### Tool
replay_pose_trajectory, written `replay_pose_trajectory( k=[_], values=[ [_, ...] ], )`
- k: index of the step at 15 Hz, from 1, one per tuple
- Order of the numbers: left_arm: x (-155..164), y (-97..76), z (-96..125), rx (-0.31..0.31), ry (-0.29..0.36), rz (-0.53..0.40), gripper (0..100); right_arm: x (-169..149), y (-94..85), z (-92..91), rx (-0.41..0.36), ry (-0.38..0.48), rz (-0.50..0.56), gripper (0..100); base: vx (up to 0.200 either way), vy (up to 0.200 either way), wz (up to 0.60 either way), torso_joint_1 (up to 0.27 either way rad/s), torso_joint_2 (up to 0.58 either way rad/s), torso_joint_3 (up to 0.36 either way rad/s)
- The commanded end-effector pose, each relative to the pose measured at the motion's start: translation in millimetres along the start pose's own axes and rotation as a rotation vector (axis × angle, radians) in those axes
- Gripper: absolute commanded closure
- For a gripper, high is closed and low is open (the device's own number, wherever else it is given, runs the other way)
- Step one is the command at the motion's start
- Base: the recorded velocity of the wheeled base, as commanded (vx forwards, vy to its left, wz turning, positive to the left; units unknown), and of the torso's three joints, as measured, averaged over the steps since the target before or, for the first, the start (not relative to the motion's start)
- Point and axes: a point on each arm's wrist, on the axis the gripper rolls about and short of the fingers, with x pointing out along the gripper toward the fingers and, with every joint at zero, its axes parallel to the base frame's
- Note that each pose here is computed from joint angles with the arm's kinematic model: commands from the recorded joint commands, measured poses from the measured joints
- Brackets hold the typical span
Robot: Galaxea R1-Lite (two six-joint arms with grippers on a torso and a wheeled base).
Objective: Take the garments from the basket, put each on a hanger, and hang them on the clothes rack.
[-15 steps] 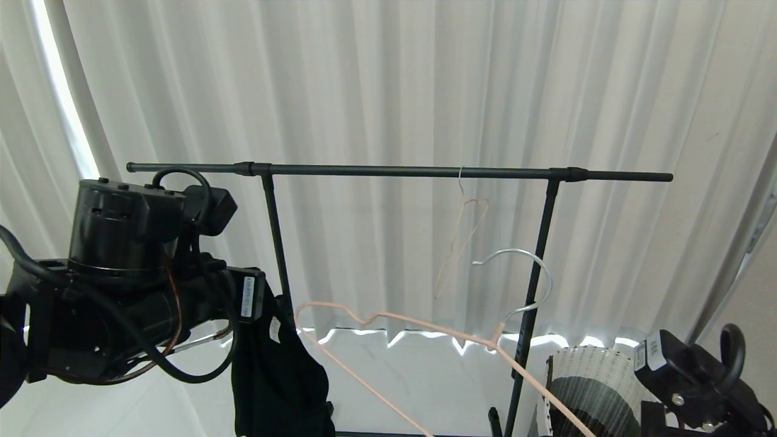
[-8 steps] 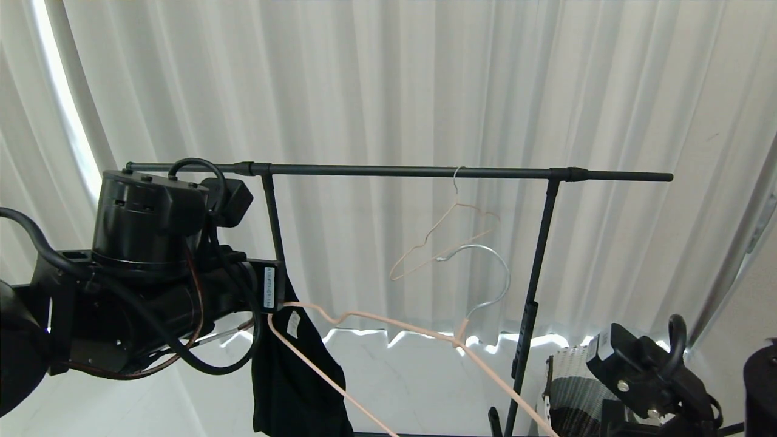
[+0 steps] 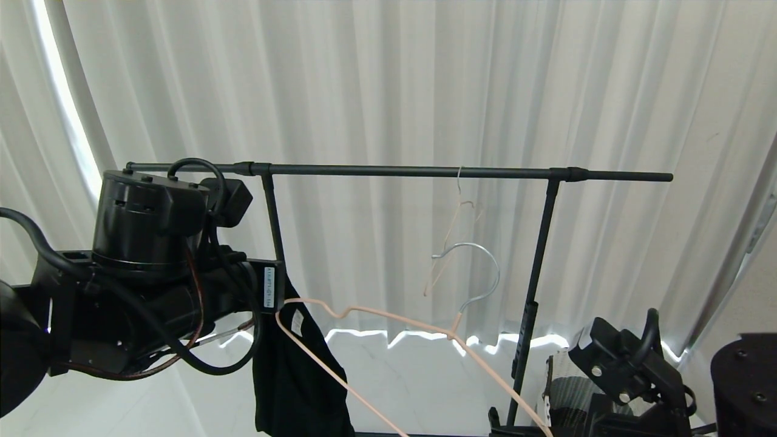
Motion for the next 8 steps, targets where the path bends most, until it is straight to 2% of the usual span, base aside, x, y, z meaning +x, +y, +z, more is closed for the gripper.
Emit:
replay_pose_trajectory(
  k=[1,3,8],
  values=[
    [0,0.7,0,-0.002,-0.002,0.007,100,0,-0.2,0.3,-0.001,-0.004,-0.009,100,0.000,0.000,0.00,0.000,0.00,0.000],
    [0,0.5,-1,-0.001,0.000,0.006,100,1,-0.4,0.2,-0.001,-0.005,-0.016,100,0.000,0.000,0.00,0.000,0.00,0.000],
    [-2,-1.2,-1,0.001,-0.005,-0.001,100,13,2.4,14.9,0.007,-0.036,-0.030,100,0.000,0.000,0.00,0.000,0.00,0.000]
  ],
)
